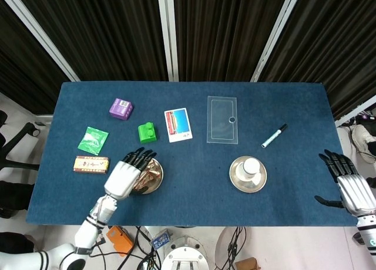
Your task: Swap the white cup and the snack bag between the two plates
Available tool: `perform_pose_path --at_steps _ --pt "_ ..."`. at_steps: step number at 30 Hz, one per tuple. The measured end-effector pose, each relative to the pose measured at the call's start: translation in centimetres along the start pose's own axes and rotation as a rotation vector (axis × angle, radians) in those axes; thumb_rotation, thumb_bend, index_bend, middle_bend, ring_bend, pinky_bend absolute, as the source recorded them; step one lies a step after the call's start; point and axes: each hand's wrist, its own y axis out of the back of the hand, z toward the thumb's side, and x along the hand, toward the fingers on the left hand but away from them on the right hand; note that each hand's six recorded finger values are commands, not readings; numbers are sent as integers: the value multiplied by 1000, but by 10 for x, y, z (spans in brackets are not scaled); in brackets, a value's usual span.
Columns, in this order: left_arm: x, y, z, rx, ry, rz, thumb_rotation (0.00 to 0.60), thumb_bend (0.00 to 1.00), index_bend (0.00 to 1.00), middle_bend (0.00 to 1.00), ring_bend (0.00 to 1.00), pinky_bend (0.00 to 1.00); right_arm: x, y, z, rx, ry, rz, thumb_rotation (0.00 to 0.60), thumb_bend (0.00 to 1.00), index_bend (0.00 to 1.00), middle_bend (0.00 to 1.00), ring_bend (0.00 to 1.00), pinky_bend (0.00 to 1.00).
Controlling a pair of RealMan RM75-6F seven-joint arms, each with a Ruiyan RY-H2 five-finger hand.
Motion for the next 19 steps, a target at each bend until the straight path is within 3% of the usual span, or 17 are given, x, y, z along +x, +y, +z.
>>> perform_pose_path --at_steps 3,7,13,19 --pt "-31 35 -23 36 31 67 600 0 81 61 34 209 7 0 -1 32 -15 -5 600 212 0 0 0 30" --pt "-95 69 -71 96 179 86 600 8 81 61 30 178 19 -4 -4 95 -57 8 600 212 0 0 0 26" --pt "-148 63 -112 -8 348 58 600 43 81 61 30 171 44 -7 -3 176 -114 -32 600 212 0 0 0 0" --pt "-177 58 -131 -21 380 55 600 47 81 61 29 164 61 -6 12 191 -60 -115 600 212 0 0 0 0"
